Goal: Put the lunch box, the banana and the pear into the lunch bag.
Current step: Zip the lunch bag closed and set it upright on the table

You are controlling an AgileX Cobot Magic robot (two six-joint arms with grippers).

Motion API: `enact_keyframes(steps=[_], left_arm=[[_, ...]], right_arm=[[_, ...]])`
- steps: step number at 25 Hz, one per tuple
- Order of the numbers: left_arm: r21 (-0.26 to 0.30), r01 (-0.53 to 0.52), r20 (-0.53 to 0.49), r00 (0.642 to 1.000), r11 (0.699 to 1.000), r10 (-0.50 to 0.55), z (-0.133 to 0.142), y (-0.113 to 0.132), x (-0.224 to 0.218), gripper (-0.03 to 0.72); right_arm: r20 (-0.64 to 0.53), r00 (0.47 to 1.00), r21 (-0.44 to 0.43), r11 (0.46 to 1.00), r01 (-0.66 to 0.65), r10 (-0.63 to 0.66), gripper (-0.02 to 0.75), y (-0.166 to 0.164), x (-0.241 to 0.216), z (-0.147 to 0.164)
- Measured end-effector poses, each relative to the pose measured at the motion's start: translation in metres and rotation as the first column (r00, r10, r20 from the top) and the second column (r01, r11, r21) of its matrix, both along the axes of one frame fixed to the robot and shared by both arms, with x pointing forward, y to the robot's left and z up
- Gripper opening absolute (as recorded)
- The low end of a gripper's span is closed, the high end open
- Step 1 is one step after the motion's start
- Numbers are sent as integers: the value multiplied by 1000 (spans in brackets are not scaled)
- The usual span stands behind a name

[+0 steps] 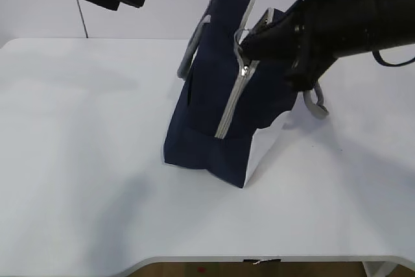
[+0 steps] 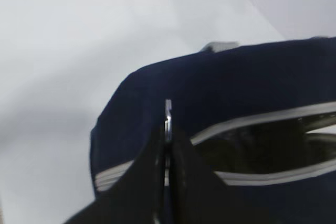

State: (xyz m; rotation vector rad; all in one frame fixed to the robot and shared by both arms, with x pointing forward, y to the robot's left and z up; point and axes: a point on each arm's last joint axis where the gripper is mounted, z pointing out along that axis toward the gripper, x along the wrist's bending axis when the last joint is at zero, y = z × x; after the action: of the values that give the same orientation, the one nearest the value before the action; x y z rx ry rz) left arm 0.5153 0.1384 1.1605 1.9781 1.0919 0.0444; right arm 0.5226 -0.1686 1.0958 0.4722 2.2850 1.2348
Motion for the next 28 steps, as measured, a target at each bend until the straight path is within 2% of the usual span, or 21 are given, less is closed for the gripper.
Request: enact_keyframes(steps=[11, 18, 23, 28], left_arm=[[22, 43, -21, 999, 999, -43, -2, -1, -4, 381], [29, 91, -11, 996, 995, -91, -2, -10, -10, 380], [48, 113, -39, 993, 992, -112, -17, -19, -1, 381], [56, 123, 6, 992, 991, -124, -29, -34, 9, 380]], right_arm=[[31, 999, 3, 999, 34, -34, 6, 6, 28, 4], [54, 997, 65, 997, 51, -55, 6, 7, 32, 19], [39, 998, 76, 996, 54, -57, 6, 8, 34, 16], [38, 998, 76, 996, 54, -57, 6, 8, 34, 16]])
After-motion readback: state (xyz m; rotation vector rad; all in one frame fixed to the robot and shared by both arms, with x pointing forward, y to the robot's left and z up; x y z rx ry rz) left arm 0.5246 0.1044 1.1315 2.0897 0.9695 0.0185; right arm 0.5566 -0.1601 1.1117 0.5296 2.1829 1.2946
